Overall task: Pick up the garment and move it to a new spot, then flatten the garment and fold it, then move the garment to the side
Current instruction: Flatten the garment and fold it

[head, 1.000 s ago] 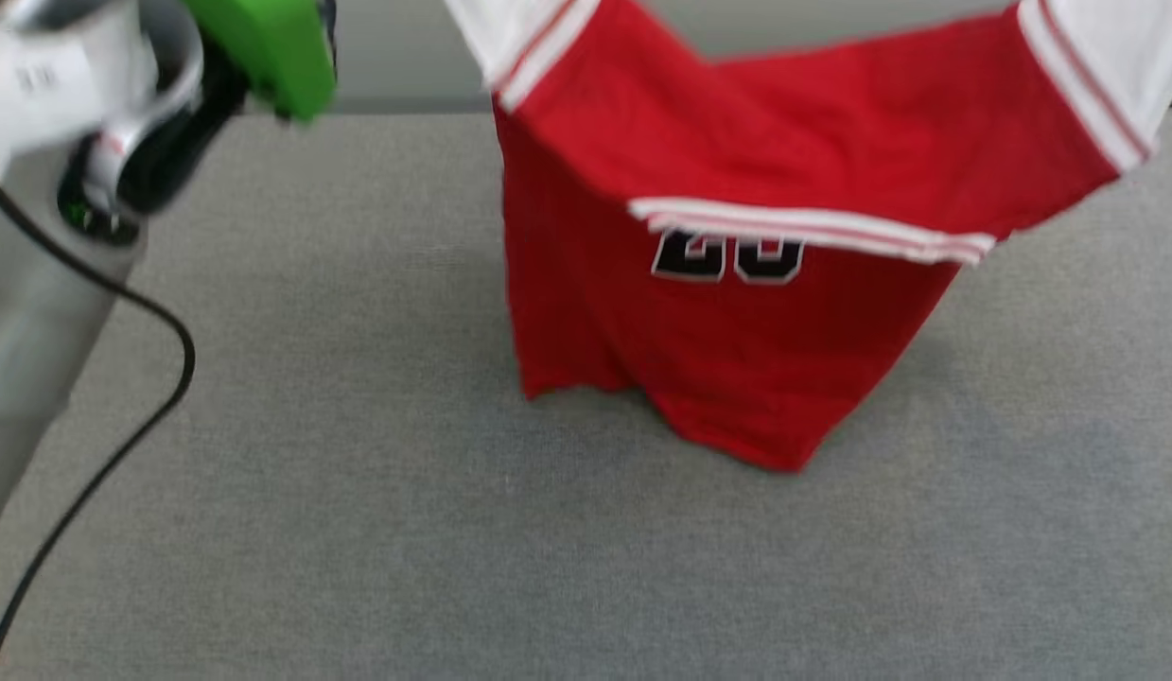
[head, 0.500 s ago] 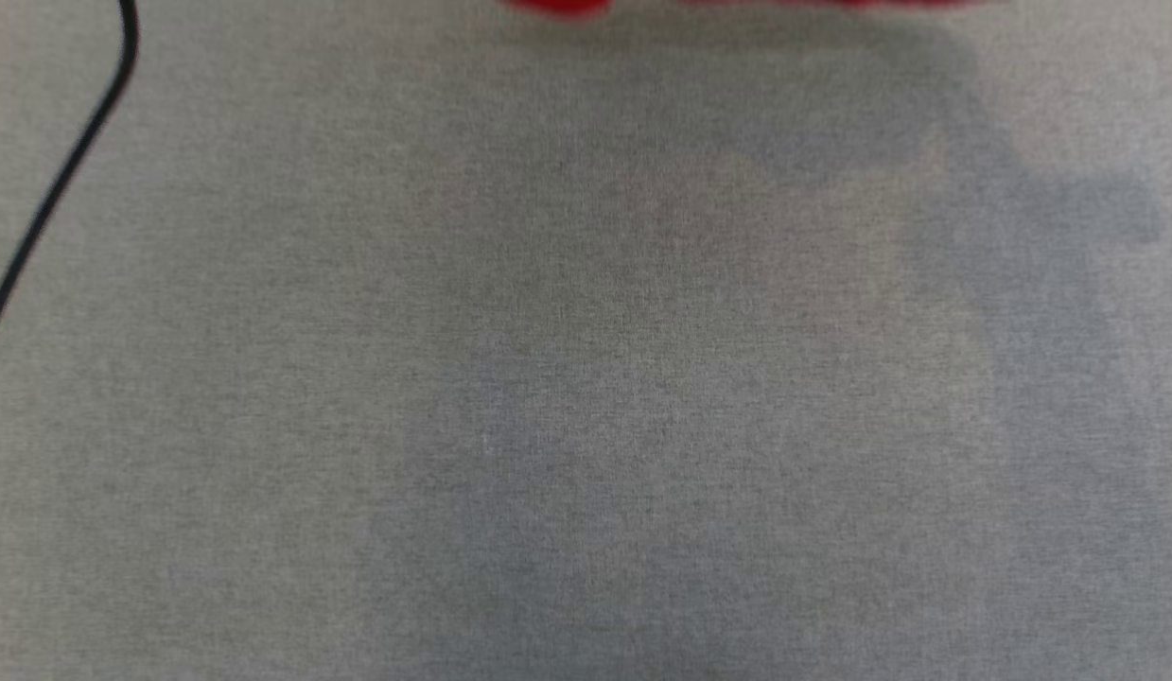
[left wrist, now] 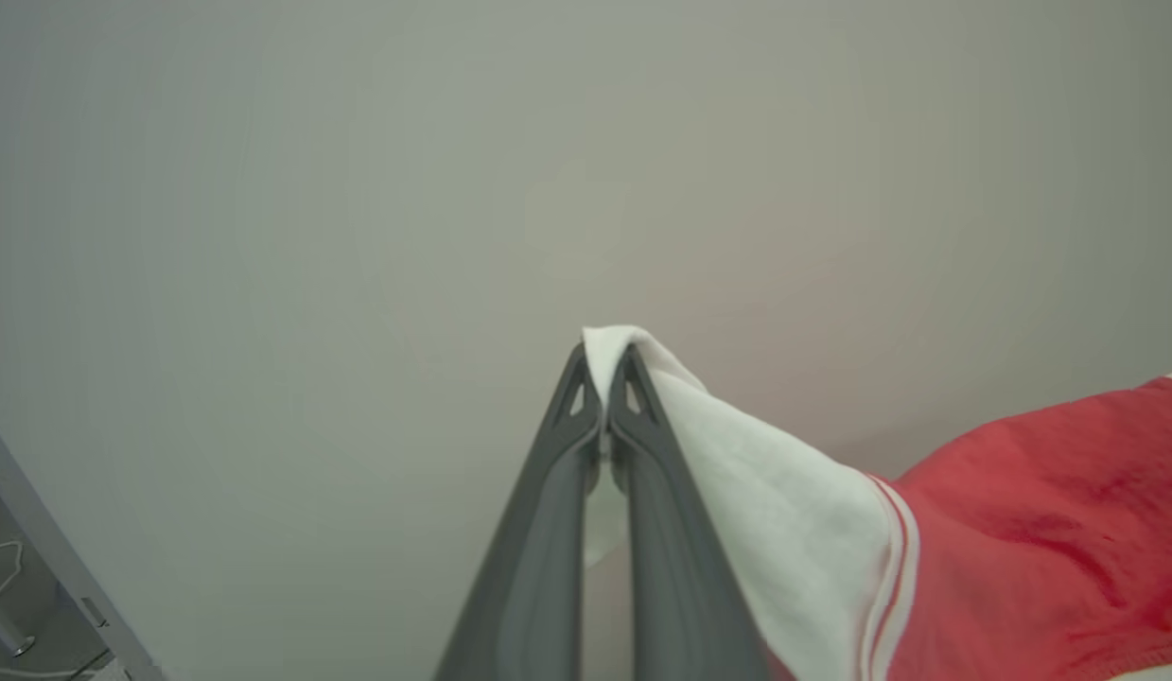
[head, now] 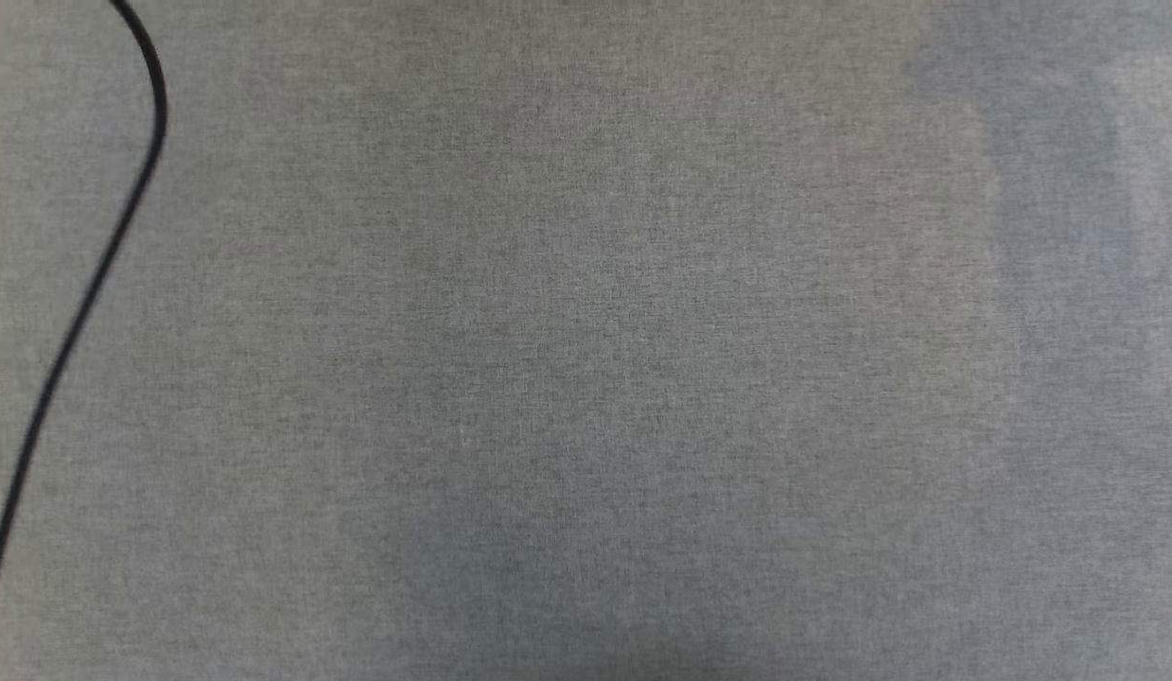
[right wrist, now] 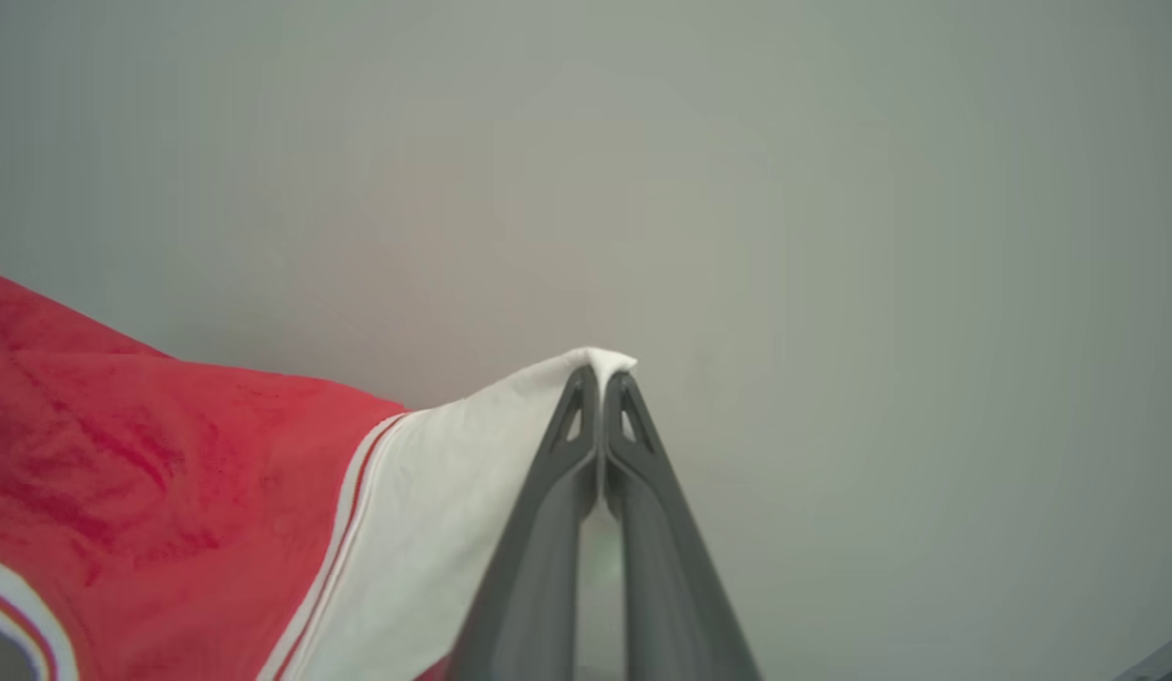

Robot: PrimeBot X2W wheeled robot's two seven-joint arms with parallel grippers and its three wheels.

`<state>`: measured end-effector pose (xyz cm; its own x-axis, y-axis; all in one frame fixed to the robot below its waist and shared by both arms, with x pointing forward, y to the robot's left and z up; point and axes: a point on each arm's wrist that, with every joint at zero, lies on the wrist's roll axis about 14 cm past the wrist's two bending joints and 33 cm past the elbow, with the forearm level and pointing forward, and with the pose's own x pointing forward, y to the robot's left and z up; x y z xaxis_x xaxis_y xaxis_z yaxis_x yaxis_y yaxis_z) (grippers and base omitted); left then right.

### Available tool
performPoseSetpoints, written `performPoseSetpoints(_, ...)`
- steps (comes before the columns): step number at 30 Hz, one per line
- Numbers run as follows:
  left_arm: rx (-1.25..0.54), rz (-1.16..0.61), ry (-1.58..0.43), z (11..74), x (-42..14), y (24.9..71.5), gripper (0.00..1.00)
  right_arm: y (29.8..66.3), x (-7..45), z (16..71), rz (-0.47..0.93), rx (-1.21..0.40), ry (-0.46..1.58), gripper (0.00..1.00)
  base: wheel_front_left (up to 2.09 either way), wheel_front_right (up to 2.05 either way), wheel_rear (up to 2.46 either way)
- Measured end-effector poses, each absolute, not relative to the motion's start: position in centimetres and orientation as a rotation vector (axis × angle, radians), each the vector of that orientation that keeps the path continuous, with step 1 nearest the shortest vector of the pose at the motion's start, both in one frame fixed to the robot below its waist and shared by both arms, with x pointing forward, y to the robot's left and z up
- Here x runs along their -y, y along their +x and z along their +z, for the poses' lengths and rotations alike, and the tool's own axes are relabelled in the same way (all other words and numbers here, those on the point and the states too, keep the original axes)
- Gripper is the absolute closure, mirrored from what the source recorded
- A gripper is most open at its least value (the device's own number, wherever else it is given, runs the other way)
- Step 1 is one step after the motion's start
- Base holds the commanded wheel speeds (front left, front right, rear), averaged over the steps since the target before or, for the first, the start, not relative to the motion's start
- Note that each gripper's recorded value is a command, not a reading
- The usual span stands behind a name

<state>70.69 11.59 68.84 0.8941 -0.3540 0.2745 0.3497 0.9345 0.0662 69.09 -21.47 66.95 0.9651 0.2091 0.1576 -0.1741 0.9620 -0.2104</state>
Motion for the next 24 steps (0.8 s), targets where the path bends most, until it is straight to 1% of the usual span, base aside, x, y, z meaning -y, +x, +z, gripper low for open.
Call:
performPoseSetpoints(5, 0.217, -0.336, -0.018, 64.7, -13.4, 68.8, 1.00, 66.8, 21.2, 62.8, 0.223, 0.128, -0.168, 1.00, 0.00, 0.00, 0.00)
performPoseSetpoints(9, 0.166, -0.319, -0.033, 62.0, -15.1, 66.1, 1.00, 63.9, 20.8, 60.0, 0.251, 0.084, -0.140, 1.00, 0.00, 0.00, 0.00)
performPoseSetpoints(16, 0.067, -0.283, -0.072, 57.6, -17.7, 59.5, 1.00, 57.2, 19.9, 55.7, 0.308, 0.001, -0.096, 1.00, 0.00, 0.00, 0.00)
performPoseSetpoints(24, -0.078, -0.214, -0.101, 52.7, -20.3, 50.2, 1.00, 48.3, 20.7, 50.8, 0.329, -0.115, -0.068, 1.00, 0.00, 0.00, 0.00)
